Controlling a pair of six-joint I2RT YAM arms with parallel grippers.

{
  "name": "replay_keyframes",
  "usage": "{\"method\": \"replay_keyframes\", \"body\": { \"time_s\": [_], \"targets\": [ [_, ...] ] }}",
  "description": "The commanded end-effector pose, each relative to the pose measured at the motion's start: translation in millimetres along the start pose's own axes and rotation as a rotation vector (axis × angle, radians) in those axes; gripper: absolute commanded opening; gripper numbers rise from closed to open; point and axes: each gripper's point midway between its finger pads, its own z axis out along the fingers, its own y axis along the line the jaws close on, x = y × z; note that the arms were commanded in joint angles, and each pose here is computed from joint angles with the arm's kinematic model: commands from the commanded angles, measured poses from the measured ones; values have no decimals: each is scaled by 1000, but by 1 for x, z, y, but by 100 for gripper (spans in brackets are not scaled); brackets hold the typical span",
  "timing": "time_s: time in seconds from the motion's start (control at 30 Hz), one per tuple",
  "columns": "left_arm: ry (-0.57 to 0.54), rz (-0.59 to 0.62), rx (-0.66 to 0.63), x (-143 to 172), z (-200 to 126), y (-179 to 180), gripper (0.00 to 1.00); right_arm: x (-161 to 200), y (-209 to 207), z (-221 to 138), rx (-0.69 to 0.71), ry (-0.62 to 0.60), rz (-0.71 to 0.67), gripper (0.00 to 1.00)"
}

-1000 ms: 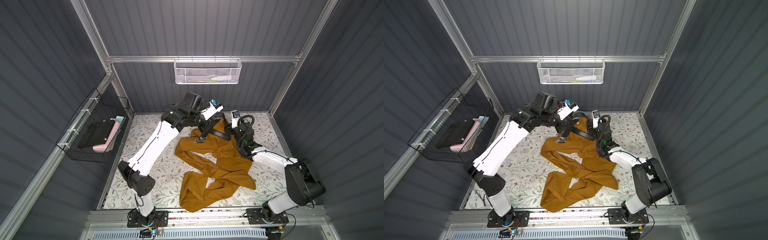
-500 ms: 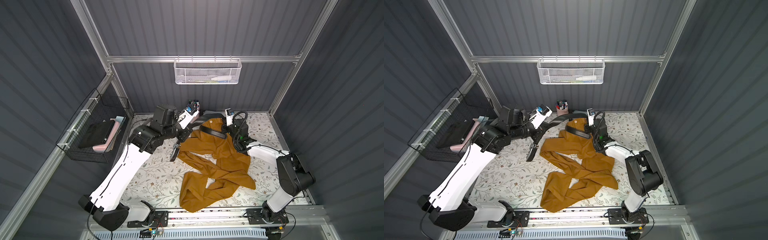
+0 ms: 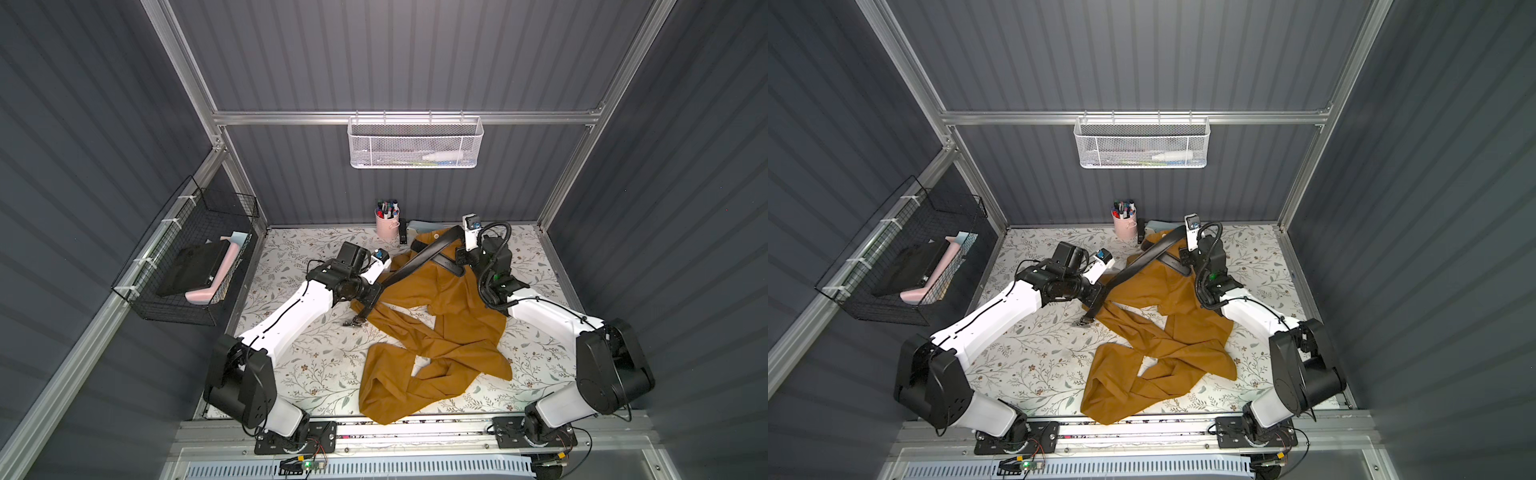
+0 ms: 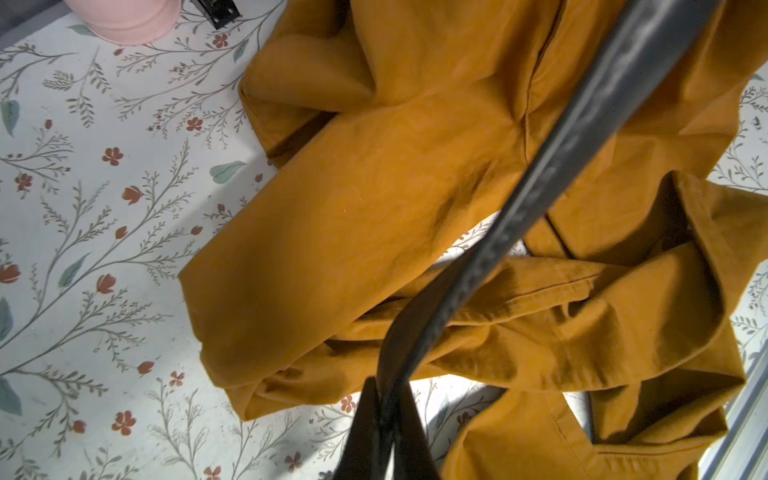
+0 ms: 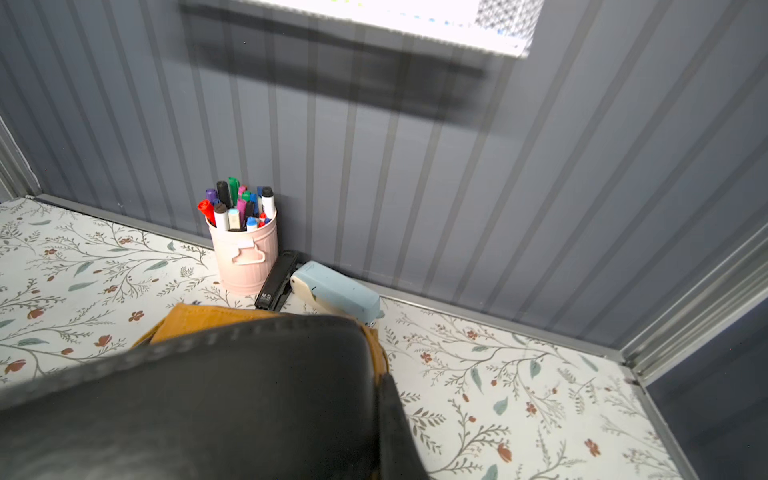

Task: Remove the belt from the trousers

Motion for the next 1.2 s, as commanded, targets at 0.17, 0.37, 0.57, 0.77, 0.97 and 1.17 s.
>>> {"method": "replay_keyframes", "body": {
  "time_s": [0.17, 0.37, 0.57, 0.77, 0.97, 1.17],
  "targets": [
    [-2, 72, 34, -4, 2, -4, 55, -35, -7, -16, -4, -145, -17, 0],
    [-140, 132, 106, -75, -21, -16, 64, -37, -6, -21, -16, -156, -19, 0],
    [-226, 229, 190, -145, -15, -57, 64, -35, -7, -23, -14, -150, -18, 0],
    [-248, 259, 278, -184, 11, -88, 67, -30, -8, -24, -7, -138, -15, 0],
    [-239, 230, 409, -189, 28, -112, 68, -28, -8, -22, -4, -127, -23, 0],
    [-234, 221, 457, -190, 18, -122, 24, -19, -11, -16, 26, -98, -18, 0]
  ]
}}
